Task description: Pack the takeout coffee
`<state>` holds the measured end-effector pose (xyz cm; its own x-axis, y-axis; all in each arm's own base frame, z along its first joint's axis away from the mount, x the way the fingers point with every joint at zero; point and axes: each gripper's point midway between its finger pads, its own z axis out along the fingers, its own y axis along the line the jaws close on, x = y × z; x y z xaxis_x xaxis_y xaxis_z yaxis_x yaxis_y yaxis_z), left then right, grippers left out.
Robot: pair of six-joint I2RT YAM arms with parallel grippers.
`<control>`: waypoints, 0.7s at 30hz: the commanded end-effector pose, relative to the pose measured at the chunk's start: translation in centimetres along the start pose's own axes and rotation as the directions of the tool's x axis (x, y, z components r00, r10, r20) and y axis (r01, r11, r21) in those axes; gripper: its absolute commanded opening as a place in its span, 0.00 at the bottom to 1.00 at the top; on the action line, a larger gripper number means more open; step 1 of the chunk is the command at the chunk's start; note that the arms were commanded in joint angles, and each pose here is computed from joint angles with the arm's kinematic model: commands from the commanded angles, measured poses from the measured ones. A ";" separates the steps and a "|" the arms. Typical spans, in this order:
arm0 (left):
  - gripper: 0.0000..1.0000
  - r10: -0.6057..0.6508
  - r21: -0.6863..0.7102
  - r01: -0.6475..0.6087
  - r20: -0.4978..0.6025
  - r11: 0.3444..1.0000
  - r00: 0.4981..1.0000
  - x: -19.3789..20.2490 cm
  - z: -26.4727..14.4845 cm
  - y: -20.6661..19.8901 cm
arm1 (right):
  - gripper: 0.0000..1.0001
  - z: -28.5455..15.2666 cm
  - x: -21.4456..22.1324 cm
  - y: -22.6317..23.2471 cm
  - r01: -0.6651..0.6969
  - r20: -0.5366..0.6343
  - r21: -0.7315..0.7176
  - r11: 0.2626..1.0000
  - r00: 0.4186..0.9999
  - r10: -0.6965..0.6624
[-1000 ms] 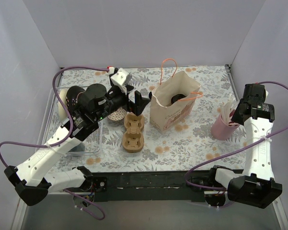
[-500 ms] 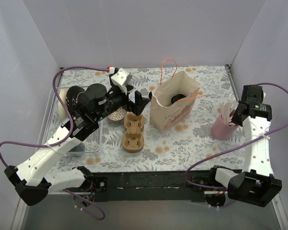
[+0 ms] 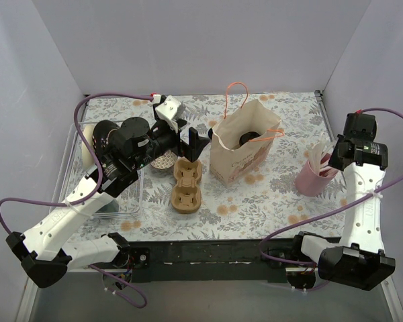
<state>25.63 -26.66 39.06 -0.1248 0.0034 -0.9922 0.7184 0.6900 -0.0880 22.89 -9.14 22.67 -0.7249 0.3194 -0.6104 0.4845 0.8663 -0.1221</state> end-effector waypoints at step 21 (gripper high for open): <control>0.98 0.011 0.059 -0.013 0.047 0.998 0.999 -1.5 -1.7 -1.1 | 0.05 -11.7 -3.7 -2.2 0.014 0.217 -0.074 0.997 0.976 0.003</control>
<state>24.50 -26.61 39.99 -0.1064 -0.0108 -0.9943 0.7494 0.6563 -0.0873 19.71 -8.49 32.62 -0.6317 0.2544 -0.7323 0.4661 0.8794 -0.0967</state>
